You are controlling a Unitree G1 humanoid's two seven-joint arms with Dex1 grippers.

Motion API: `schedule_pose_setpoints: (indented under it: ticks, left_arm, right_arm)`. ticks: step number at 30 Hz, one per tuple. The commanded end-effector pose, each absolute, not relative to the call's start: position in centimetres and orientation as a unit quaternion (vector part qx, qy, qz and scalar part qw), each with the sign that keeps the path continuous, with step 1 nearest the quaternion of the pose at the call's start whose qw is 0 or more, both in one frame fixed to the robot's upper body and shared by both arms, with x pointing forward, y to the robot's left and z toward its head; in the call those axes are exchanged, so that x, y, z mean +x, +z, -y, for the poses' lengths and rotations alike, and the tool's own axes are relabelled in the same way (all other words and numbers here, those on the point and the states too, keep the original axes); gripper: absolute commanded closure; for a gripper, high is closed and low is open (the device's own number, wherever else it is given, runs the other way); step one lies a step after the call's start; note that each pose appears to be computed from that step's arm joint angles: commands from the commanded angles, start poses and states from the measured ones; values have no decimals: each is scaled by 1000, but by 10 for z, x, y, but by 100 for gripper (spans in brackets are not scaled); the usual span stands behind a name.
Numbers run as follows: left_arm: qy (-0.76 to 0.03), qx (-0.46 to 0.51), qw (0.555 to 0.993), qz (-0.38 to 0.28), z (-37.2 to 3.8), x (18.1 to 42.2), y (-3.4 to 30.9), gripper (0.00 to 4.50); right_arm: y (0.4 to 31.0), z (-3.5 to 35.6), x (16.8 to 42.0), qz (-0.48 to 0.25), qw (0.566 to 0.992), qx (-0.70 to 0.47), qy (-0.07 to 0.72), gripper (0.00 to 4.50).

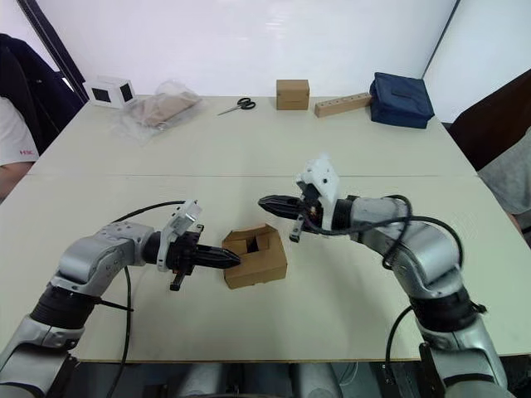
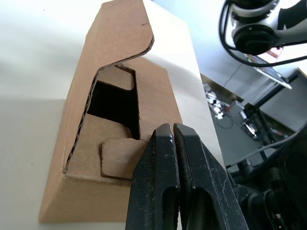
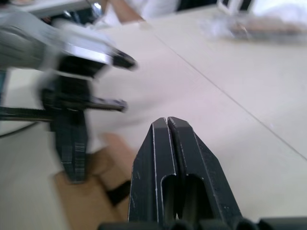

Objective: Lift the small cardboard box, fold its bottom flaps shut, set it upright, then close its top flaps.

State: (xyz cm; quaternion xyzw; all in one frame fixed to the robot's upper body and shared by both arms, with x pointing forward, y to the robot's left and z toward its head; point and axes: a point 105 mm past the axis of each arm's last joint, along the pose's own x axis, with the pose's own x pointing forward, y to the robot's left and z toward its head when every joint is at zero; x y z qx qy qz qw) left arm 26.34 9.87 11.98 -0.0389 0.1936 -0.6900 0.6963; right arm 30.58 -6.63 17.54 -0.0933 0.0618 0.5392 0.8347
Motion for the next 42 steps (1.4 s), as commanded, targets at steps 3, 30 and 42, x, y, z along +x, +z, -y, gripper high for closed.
schedule_pose_setpoints:
  ticks: [3,30,42]
  left_arm:
    - [-687,-34,698,-198,-98,261,117,442]
    - [-669,-56,732,-120,-110,299,181,442]
    - [-682,-16,719,-134,-53,312,129,442]
  right_arm:
    - [155,50,307,-79,810,-127,568,450]
    - [129,52,263,-106,811,-115,564,450]
    - [139,61,253,-104,822,-127,545,450]
